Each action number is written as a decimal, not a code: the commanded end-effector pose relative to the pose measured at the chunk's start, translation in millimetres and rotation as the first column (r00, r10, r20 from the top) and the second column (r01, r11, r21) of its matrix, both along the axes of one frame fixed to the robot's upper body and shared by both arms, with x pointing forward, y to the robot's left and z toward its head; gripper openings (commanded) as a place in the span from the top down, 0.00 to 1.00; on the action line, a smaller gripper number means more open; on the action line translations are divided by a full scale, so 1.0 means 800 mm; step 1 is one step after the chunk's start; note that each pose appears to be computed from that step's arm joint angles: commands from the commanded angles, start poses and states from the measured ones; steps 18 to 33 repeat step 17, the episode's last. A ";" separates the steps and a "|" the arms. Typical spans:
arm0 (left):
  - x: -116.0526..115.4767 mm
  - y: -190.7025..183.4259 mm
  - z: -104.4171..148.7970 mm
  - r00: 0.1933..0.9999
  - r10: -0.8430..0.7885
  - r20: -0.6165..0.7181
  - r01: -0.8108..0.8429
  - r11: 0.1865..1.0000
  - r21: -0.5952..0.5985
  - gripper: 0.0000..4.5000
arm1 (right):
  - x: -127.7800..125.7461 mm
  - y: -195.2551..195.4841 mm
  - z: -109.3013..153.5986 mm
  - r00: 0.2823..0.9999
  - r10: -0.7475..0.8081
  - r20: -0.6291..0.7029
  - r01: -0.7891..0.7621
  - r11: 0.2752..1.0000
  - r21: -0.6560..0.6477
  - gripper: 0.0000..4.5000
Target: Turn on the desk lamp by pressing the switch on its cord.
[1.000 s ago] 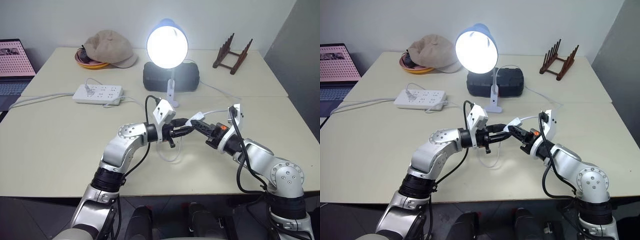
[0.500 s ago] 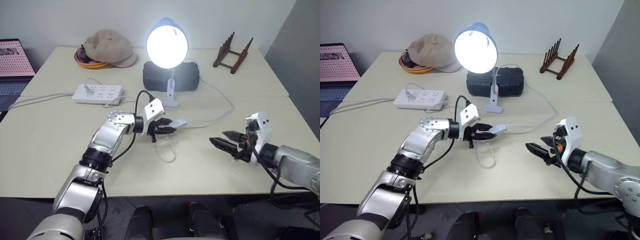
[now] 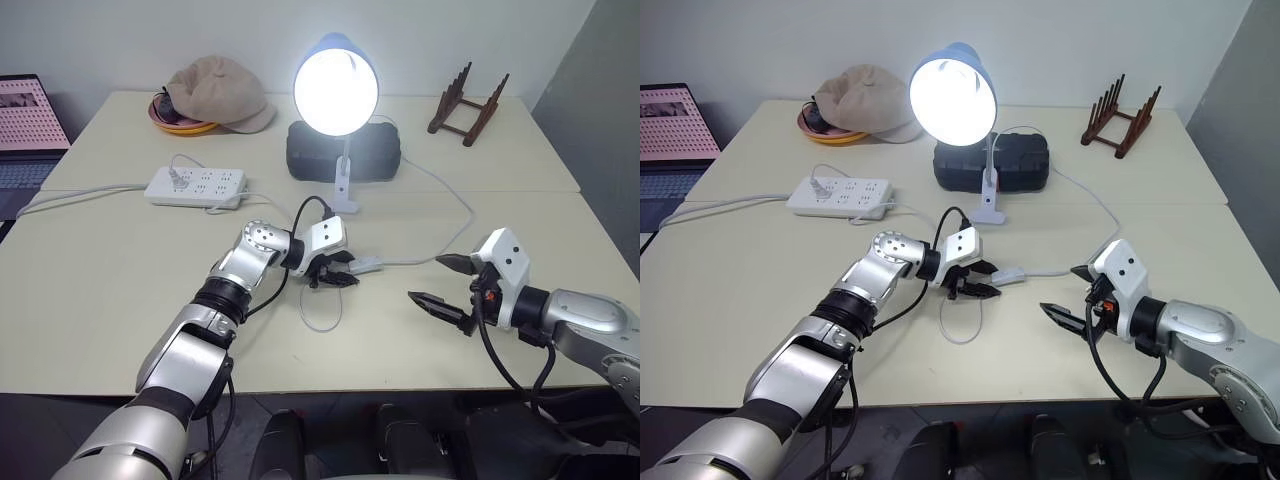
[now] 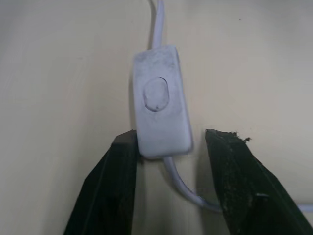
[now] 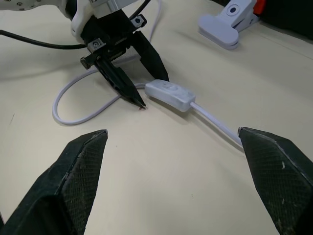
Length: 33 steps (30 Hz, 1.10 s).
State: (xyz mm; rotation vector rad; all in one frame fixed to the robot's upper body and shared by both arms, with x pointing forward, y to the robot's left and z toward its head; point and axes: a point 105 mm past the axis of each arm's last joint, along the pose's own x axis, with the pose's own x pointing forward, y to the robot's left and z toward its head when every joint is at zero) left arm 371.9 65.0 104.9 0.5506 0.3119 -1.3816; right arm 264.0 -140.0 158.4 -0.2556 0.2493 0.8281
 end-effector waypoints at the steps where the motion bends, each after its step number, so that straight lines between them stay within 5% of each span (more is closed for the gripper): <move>1: -0.003 0.025 0.060 0.999 0.008 0.050 -0.004 0.996 -0.084 0.25 | 0.006 -0.009 0.005 0.999 0.021 0.033 -0.020 1.000 -0.022 0.00; 6: -0.042 0.118 0.093 0.988 0.143 0.060 -0.139 0.988 -0.059 0.00 | 0.016 -0.035 0.006 0.999 0.053 0.009 -0.053 0.997 -0.053 0.00; 12: -0.081 0.200 0.109 0.918 0.387 0.084 -0.386 0.922 -0.025 0.00 | 0.025 -0.066 0.008 0.997 0.058 -0.042 -0.060 0.996 -0.059 0.00; 33: -0.097 0.205 0.113 0.893 0.439 0.104 -0.436 0.899 -0.047 0.00 | 0.037 -0.083 0.009 0.997 0.055 -0.053 -0.058 0.996 -0.063 0.00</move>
